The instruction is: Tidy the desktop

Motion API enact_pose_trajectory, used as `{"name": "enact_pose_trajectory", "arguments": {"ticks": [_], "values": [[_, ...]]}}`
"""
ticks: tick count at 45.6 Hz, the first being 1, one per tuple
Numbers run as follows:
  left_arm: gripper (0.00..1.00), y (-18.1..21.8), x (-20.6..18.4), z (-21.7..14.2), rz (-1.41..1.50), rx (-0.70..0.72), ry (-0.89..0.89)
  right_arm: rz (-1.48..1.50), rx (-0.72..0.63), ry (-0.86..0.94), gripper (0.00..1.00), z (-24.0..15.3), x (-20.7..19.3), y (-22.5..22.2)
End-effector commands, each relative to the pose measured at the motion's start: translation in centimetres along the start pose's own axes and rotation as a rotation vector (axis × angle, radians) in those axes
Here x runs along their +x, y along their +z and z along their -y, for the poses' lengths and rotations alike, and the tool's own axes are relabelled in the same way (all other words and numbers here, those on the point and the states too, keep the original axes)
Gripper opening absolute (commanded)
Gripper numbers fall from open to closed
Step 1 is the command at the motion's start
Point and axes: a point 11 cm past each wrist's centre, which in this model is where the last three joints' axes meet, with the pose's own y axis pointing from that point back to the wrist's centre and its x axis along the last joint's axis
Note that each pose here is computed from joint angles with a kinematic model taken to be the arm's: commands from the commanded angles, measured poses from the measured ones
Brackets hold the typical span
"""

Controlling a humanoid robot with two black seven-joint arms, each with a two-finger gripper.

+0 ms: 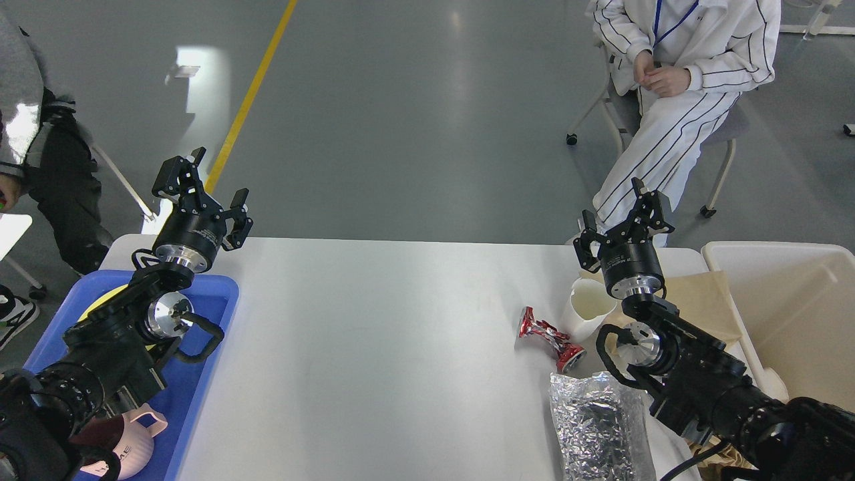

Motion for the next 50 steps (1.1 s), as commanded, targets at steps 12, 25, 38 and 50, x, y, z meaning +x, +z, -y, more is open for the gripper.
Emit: {"name": "enact_pose_trajectory", "arguments": {"ticks": [12,25,38,50], "values": [[0.97,1.0,1.8,-0.6,0.003,-0.006,-0.009,-0.002,0.000,0.002,1.00,0.0,0.1,0.0],[0.97,1.0,1.8,-0.7,0.003,-0.008,-0.011,-0.001,0.001,0.000,1.00,0.0,0.0,-0.1],[0.97,1.1,1.6,-0.5,-0.022,-0.024,-0.010,0.000,0.001,-0.001,1.00,0.1,-0.1,0.0],[0.97,1.0,2.5,-1.4,-0.242,-0.157,0.071,0.000,0.001,-0.001,1.00,0.1,-0.1,0.0]]}}
